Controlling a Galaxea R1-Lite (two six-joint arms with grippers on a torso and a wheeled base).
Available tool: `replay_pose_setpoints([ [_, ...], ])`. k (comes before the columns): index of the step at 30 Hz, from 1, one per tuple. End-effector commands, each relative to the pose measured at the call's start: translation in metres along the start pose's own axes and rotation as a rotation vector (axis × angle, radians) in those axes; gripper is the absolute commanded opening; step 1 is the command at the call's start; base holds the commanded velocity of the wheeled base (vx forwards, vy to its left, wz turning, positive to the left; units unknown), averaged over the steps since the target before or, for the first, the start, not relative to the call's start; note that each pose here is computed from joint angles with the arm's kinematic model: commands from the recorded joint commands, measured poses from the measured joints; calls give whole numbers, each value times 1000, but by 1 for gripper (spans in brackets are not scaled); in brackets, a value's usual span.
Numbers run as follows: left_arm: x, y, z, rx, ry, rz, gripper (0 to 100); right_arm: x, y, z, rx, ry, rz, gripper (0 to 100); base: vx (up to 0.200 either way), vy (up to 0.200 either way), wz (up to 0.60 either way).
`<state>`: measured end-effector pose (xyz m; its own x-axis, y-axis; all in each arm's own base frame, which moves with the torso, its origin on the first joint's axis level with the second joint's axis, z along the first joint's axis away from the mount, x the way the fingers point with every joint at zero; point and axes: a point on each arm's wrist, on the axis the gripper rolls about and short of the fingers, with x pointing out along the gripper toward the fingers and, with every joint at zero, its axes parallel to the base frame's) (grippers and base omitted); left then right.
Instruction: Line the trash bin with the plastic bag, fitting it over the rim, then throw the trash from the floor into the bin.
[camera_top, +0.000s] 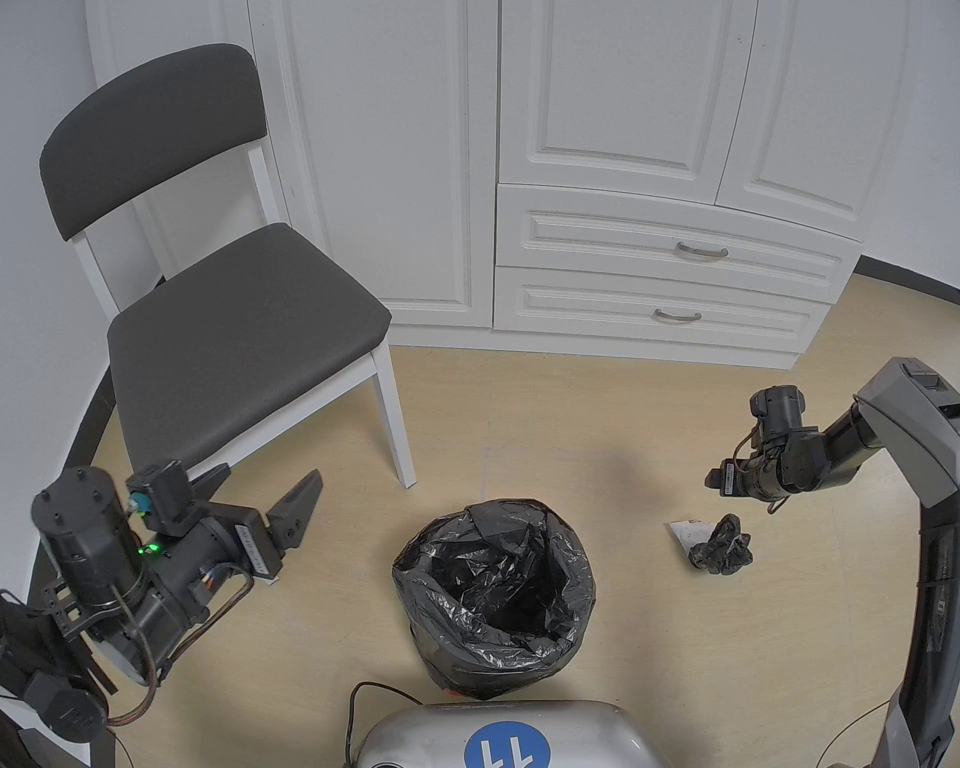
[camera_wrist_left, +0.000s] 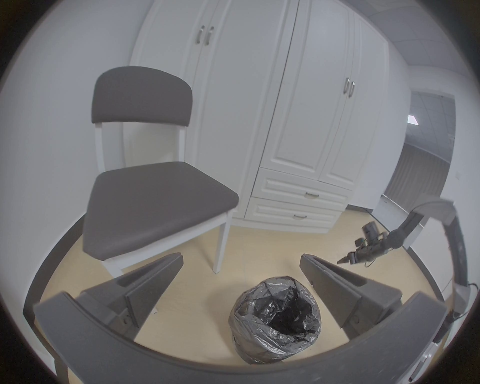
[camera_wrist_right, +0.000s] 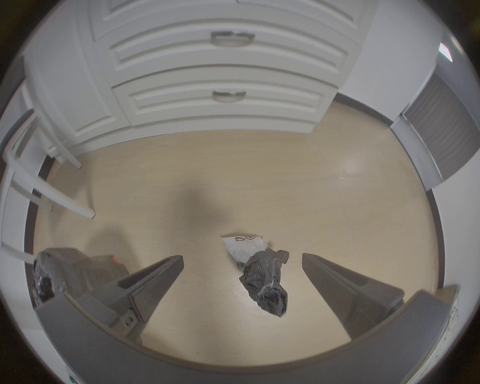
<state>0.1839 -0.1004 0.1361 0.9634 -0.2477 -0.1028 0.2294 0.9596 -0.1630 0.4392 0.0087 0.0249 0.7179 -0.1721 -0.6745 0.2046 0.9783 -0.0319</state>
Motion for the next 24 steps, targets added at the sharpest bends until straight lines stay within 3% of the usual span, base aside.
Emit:
replay_pose_setpoints([
  [1,-51,15,13,-68,-115,26,100,89,-24,-32,112,221,-12,100,0,0,0],
  [7,-68,19,17,-94,-161,15,100,131,-21,-27,205,269,-75,100,0,0,0],
  [9,-68,19,17,-91,-160,14,100,139,-26,-42,189,318,-119,100,0,0,0],
  [15,-67,18,19,-91,-168,12,100,154,-27,-62,135,332,-118,100,0,0,0],
  [24,-68,18,20,-92,-177,12,100,155,-26,-64,129,336,-120,100,0,0,0],
])
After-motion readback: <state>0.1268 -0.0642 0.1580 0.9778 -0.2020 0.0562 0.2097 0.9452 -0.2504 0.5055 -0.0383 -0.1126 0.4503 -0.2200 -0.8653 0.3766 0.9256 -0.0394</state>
